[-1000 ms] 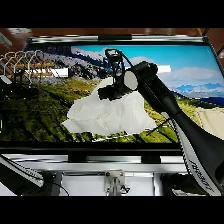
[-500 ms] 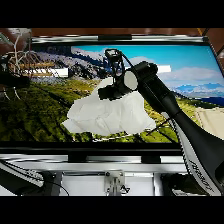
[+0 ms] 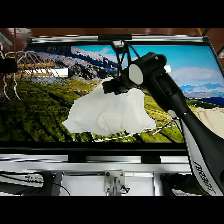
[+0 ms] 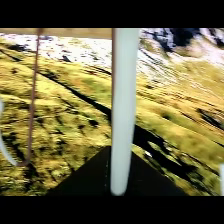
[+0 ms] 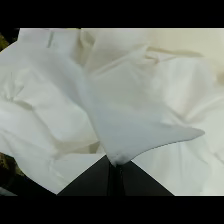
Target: Fold the shirts.
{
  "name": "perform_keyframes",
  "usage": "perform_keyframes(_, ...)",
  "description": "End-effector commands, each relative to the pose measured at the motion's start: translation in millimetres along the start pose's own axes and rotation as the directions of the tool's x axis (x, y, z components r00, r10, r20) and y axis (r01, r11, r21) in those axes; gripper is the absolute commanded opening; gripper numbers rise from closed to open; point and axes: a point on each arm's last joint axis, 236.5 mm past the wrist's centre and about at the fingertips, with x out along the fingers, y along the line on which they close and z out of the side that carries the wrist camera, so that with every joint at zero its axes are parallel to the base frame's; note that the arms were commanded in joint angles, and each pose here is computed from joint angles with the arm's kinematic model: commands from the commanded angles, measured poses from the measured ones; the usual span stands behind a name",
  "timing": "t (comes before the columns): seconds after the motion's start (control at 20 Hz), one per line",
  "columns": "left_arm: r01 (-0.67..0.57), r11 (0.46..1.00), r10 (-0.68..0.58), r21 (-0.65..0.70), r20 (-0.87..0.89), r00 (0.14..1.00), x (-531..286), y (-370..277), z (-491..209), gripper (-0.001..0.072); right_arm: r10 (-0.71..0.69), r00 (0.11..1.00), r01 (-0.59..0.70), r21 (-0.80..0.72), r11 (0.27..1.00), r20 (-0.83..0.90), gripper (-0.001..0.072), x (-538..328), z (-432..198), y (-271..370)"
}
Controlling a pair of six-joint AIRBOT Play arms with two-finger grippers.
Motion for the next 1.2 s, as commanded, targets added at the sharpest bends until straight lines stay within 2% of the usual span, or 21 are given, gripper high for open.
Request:
perform_keyframes(0.0,0.088,0.992,-0.085,0.09,-0.038,0.996,-48,-62,-6,0.0054,-0.05,0.998,0.048,0.064,0.997,0.036,0.0072,-32,17,-16)
perform_keyframes(0.25,0.168,0.95,-0.168,0.264,-0.024,0.985,-116,-145,-30,0.0054,-0.073,0.996,0.069,0.074,0.995,0.048,0.0072,-46,23,-26)
perform_keyframes(0.4,0.232,0.926,-0.213,0.299,-0.095,0.972,-134,-176,-97,0.0054,-0.108,0.994,0.106,0.061,0.993,0.033,0.0072,-47,19,-34)
perform_keyframes(0.5,0.293,0.883,-0.247,0.365,-0.168,0.954,-148,-196,-163,0.0054,-0.123,0.992,0.12,0.057,0.991,0.038,0.0072,-47,20,-37)
perform_keyframes(0.6,0.35,0.836,-0.254,0.422,-0.268,0.93,-160,-199,-237,0.0053,-0.123,0.992,0.12,0.057,0.991,0.038,0.0072,-47,20,-37)
perform_keyframes(0.75,0.364,0.831,-0.27,0.421,-0.267,0.925,-168,-196,-307,0.0054,-0.124,0.992,0.122,0.05,0.991,0.038,0.0072,-47,20,-38)
perform_keyframes(0.95,0.396,0.789,-0.285,0.47,-0.292,0.913,-179,-196,-344,0.0053,-0.159,0.986,0.157,0.039,0.987,0.045,0.0072,-49,22,-46)
perform_keyframes(1.05,0.377,0.75,-0.252,0.543,-0.291,0.923,-178,-189,-344,0.0049,-0.181,0.982,0.179,0.038,0.983,0.051,0.0073,-50,23,-51)
perform_keyframes(1.15,0.377,0.667,-0.243,0.642,-0.291,0.925,-177,-187,-344,0.0048,-0.194,0.979,0.192,0.037,0.981,0.055,0.0073,-50,24,-54)
